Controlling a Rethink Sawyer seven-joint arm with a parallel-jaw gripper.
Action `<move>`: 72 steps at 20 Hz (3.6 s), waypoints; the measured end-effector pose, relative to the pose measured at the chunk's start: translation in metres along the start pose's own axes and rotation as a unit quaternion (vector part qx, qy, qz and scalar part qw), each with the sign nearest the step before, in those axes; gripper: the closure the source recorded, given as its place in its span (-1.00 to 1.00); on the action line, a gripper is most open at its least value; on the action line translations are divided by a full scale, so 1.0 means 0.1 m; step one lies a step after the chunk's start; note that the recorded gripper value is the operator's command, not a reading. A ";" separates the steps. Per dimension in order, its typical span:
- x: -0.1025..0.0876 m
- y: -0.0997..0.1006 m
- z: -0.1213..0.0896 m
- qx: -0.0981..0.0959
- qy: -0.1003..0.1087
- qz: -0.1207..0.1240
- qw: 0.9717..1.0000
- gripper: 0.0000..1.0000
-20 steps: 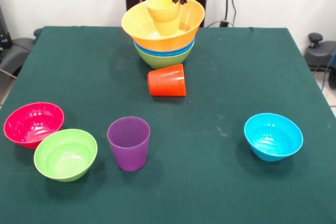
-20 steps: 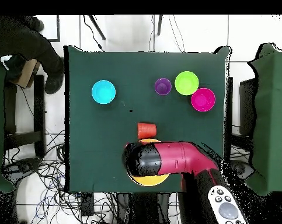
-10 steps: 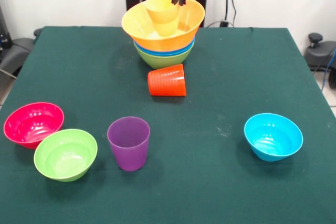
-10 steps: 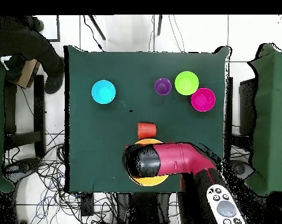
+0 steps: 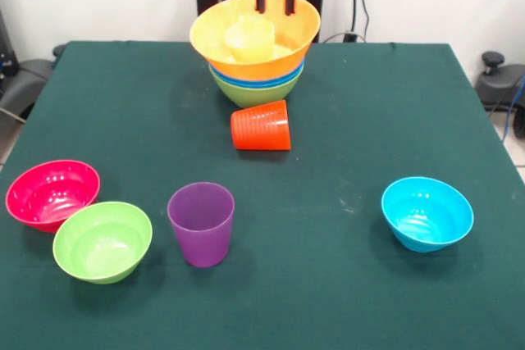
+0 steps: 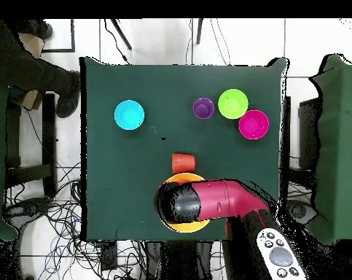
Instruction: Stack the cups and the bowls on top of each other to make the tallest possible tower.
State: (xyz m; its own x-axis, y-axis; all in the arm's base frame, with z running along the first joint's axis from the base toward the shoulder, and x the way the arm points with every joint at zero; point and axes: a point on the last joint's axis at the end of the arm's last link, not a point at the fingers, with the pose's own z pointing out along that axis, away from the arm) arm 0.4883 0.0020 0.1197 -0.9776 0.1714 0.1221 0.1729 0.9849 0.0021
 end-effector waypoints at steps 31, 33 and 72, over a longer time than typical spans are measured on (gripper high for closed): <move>-0.31 0.29 0.28 0.003 0.000 -0.017 1.000 -1.00; -0.42 0.29 0.32 0.000 -0.004 -0.014 1.000 -1.00; -1.86 0.43 0.47 -0.025 -0.054 0.010 0.998 -1.00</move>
State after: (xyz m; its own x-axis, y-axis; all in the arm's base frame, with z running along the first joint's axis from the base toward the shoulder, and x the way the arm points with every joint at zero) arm 0.6723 0.0139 0.0508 -0.9807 0.1951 0.0159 0.1956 0.9794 0.0506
